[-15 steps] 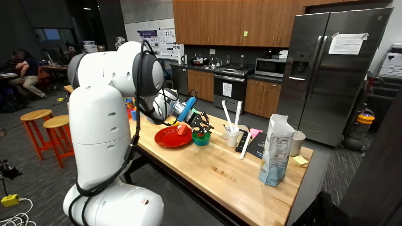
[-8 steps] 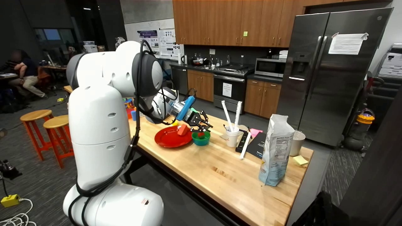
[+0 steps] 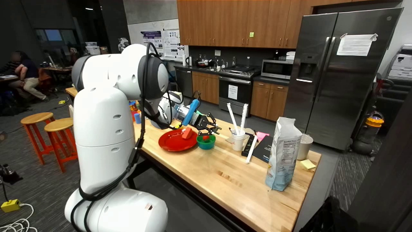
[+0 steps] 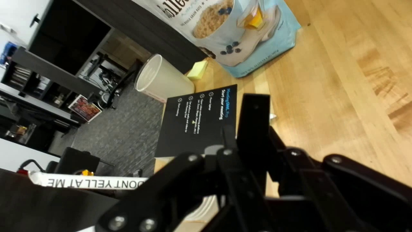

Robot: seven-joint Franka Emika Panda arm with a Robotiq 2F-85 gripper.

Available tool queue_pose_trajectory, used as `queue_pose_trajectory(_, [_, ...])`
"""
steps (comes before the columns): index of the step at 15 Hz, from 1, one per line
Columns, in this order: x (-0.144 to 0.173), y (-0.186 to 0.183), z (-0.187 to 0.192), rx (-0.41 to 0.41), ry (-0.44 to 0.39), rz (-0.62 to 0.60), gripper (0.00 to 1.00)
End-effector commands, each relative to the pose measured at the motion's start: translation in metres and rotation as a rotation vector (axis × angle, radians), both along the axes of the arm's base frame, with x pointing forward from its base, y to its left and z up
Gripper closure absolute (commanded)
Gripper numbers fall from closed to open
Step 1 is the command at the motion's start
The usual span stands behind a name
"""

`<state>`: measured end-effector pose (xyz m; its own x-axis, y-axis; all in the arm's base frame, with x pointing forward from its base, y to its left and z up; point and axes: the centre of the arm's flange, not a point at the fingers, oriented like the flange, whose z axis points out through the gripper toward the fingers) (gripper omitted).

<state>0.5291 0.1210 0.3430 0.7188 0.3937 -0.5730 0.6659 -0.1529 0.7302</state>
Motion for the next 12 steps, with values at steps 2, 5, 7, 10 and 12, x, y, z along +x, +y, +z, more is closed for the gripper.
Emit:
queue_pose_trajectory(2, [0.005,-0.007,-0.006,-0.095,-0.043,-0.037,0.94])
queue_pose_trajectory(5, [0.005,-0.008,-0.012,-0.1,-0.039,-0.045,0.94])
queue_pose_trajectory(7, [0.005,-0.007,-0.015,-0.093,-0.034,-0.042,0.94])
queue_pose_trajectory(10, [0.007,-0.004,-0.017,-0.076,-0.026,-0.024,0.94])
queue_pose_trajectory(12, [0.008,0.001,-0.017,-0.065,-0.019,-0.002,0.94])
